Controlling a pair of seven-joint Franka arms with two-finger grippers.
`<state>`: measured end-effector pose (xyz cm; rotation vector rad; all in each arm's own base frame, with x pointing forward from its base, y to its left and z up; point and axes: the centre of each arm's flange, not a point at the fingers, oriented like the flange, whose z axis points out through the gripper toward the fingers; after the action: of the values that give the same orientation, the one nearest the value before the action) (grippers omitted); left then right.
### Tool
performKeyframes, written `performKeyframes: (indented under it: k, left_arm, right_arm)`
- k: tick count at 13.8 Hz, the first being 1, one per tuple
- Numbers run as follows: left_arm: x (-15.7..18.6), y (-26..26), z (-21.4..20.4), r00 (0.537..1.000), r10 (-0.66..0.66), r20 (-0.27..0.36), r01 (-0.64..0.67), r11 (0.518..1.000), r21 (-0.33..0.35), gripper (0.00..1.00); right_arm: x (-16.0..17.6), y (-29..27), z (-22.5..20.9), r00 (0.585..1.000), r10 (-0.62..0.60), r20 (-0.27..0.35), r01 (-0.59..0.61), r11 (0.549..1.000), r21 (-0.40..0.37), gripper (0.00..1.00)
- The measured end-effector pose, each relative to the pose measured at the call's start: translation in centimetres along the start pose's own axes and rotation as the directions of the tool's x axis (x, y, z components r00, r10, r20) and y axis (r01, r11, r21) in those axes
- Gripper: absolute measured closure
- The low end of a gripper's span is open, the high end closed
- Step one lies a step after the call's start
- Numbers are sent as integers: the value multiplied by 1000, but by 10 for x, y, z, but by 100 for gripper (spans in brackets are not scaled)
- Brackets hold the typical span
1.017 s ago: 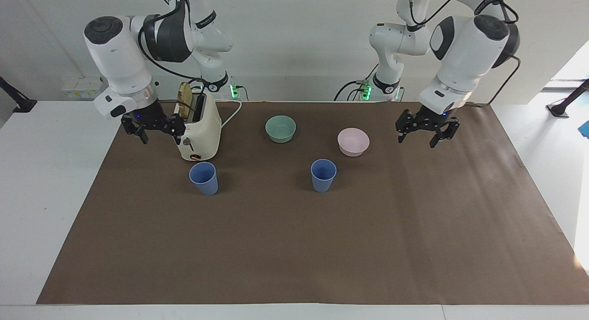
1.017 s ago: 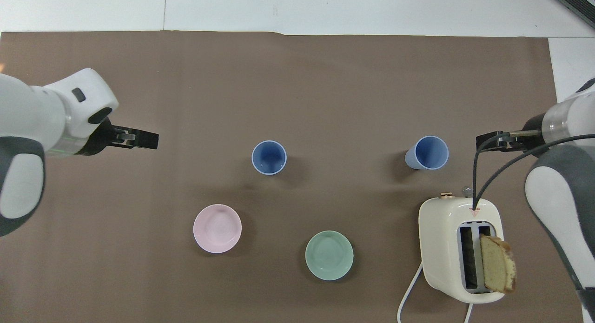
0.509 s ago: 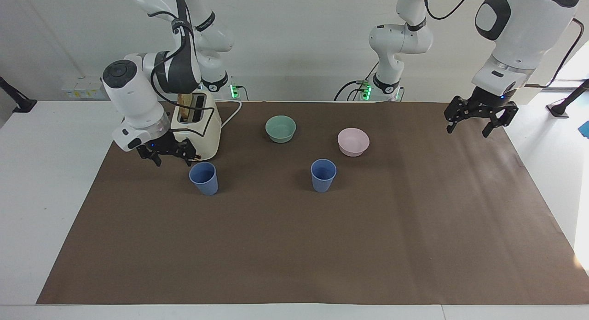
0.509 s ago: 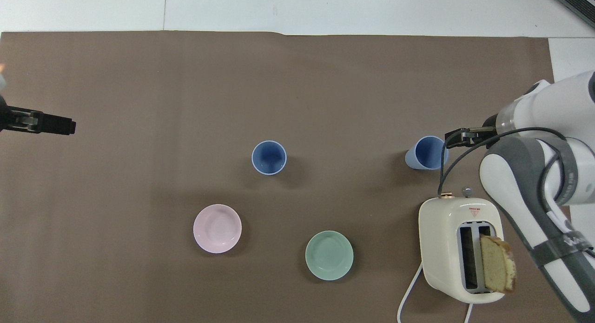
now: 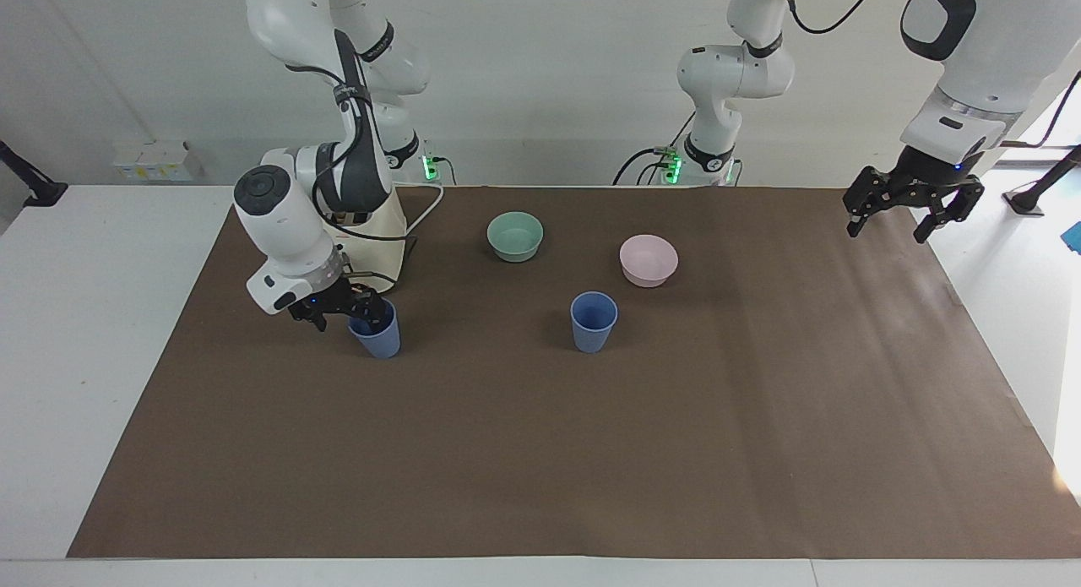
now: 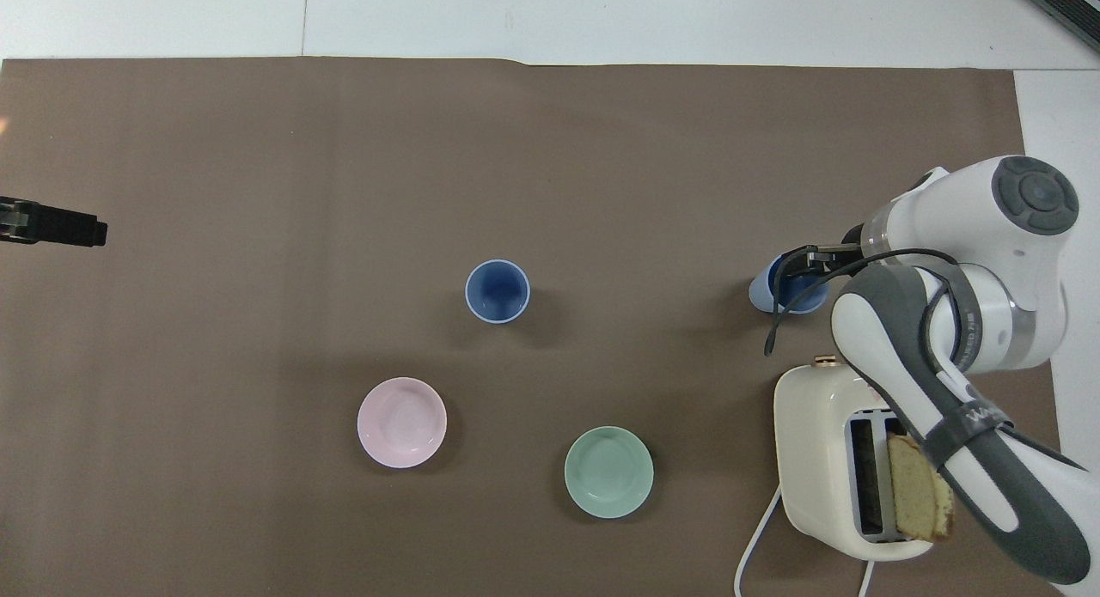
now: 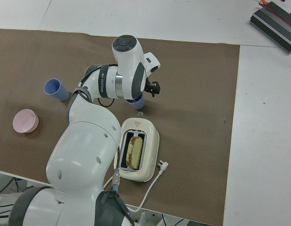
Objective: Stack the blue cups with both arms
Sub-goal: 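Grasp the other blue cup with the right gripper and lift it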
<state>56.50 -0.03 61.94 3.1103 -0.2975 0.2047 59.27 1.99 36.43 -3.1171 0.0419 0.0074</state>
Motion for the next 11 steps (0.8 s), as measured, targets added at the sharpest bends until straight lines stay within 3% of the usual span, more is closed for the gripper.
performKeyframes:
  k: [1, 4, 9, 11]
  left_arm:
    - [0, 0, 1, 1000, 1, 6, -1, 1000, -1, 0]
    - [-6, 2, 4, 998, 2, 60, -1, 1000, -12, 0]
    - [-8, 5, 5, 997, 6, 77, -5, 1000, -16, 0]
    - [-8, 5, 5, 997, 7, 78, -6, 1000, -16, 0]
  right_arm:
    - [0, 0, 0, 1000, -7, 0, 7, 1000, 0, 3]
    - [0, 0, 0, 1000, -12, -2, 12, 1000, 0, 40]
    - [2, -8, -5, 1000, -23, -15, 23, 1000, 2, 91]
    - [7, -18, -19, 999, -12, -30, 12, 1000, 4, 95]
